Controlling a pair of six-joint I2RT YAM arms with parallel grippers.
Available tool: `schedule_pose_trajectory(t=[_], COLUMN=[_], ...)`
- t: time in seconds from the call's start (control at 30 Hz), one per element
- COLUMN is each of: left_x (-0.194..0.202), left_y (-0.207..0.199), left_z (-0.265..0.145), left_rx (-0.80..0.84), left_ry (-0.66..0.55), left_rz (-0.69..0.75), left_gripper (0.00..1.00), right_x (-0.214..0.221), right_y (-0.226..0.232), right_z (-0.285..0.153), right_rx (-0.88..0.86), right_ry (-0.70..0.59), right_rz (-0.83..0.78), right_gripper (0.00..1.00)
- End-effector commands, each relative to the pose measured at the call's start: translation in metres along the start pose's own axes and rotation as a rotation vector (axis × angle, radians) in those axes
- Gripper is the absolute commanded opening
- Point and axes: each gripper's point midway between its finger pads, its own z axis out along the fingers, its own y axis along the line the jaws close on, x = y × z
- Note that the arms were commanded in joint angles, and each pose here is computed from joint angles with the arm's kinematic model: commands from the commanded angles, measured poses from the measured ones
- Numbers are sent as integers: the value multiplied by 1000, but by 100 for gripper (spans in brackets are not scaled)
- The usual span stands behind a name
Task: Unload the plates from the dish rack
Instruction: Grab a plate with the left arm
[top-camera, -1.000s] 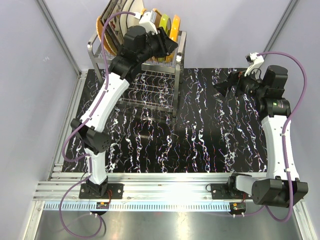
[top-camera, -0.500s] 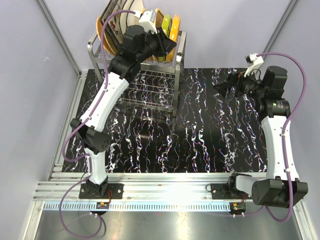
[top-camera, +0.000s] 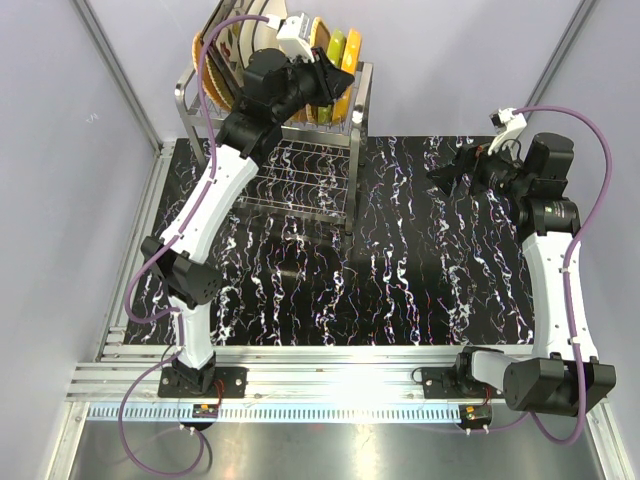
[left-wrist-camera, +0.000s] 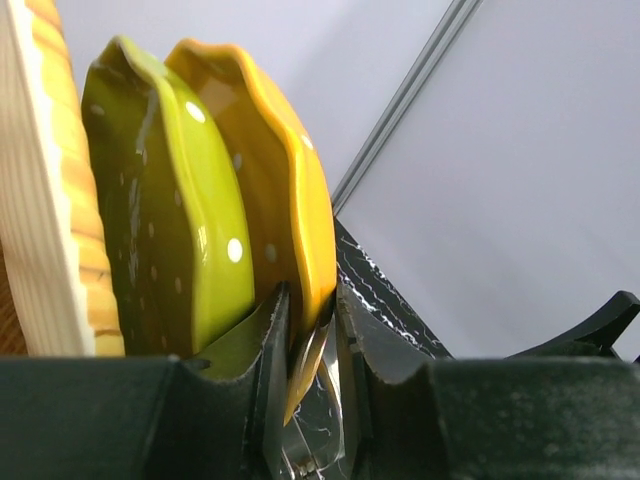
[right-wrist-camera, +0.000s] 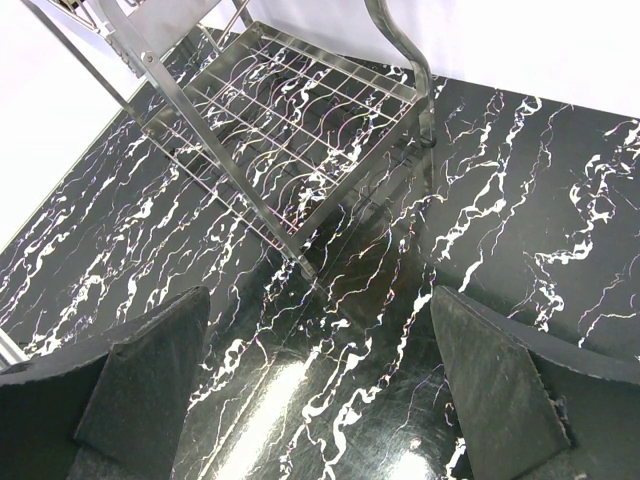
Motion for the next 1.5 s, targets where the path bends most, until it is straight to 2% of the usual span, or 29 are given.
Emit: schedule_pose_trajectory(t=[0.0,0.77,1.47], left_x=[-96,-143,-160], left_y=[-76,-100,-105], left_z=[-48,-68,-79], left_rx=[196,259,259], left_ry=[-266,-427,-485], left_rz=[53,73,86], left_gripper=[0,0,0], right_x=[-15,-19,-18], right_y=[3,3,5], right_z=[-6,-5,-4], right_rx=[18,10,3], right_ry=[-53,-63,-64], right_rz=[-40,-42,-12], right_gripper=[100,100,100])
